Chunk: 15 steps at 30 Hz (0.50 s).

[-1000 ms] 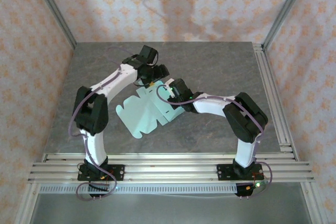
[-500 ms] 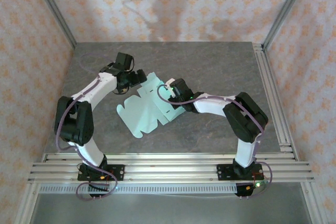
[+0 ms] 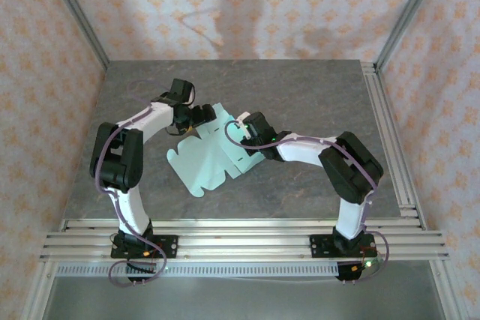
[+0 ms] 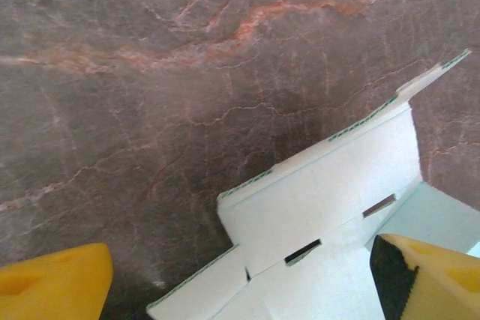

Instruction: Fold the paper box

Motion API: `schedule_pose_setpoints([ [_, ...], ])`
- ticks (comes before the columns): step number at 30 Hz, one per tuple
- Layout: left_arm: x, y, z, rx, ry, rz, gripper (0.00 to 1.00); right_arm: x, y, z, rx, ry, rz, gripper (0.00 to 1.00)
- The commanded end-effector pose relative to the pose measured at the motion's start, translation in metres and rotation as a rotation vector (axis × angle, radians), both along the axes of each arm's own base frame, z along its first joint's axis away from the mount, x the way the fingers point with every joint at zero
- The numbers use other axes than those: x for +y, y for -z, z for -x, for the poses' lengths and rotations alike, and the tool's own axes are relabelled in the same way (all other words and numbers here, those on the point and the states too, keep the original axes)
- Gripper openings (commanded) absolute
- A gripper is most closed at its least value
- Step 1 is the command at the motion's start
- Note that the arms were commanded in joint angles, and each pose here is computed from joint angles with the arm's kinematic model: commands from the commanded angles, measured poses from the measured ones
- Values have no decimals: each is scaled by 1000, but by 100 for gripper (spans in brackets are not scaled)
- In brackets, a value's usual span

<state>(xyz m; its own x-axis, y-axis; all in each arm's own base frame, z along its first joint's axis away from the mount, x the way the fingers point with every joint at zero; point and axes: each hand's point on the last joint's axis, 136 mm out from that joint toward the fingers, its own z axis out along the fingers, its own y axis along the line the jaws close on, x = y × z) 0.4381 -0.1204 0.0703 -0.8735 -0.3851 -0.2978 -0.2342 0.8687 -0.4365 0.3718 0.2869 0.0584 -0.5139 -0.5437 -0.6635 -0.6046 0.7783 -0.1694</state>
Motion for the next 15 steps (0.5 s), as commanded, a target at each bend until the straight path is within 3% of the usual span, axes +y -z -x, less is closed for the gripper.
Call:
schedule_pose_setpoints([
  [1,-15,-16,-13,-71,58,64,88,-3,-11,-2,-15,0,9,0],
  [5,-27,-17,-11,-80,81,139,88,-1,-12,-4,-11,0,3,0],
  [15,-29,-16,-4,-64,92,149,88,0,-14,-5,-13,-1,2,0],
])
